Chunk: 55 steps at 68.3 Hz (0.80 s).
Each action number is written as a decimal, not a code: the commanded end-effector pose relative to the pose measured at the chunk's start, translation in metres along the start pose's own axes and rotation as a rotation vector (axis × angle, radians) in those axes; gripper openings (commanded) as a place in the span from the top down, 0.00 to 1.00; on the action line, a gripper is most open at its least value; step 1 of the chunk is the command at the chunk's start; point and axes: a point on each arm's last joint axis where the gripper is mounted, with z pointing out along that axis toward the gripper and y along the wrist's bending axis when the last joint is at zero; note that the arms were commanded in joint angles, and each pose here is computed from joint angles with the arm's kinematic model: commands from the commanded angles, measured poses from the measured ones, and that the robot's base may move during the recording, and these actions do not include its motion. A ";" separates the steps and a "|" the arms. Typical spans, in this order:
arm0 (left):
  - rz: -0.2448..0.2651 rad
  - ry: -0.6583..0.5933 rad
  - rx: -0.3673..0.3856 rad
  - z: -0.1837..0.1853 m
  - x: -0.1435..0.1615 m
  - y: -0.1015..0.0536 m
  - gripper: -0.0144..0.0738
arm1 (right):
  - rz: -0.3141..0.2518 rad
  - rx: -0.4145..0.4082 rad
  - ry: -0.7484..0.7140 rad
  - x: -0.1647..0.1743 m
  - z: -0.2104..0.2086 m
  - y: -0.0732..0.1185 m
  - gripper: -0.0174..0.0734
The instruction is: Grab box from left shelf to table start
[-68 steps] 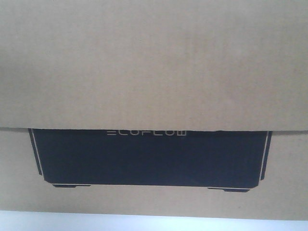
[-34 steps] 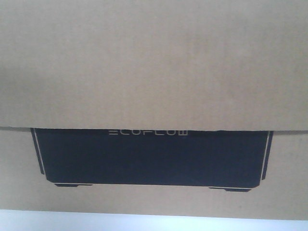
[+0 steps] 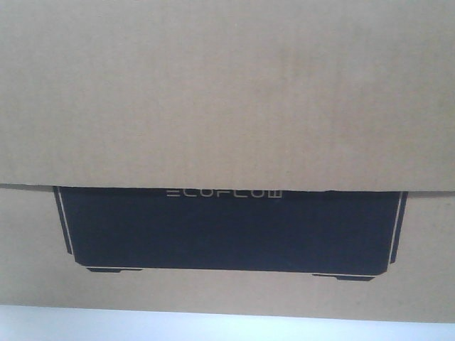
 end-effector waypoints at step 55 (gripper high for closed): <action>-0.005 -0.114 -0.013 -0.002 -0.010 0.001 0.94 | 0.000 0.015 -0.104 -0.016 -0.002 -0.001 0.74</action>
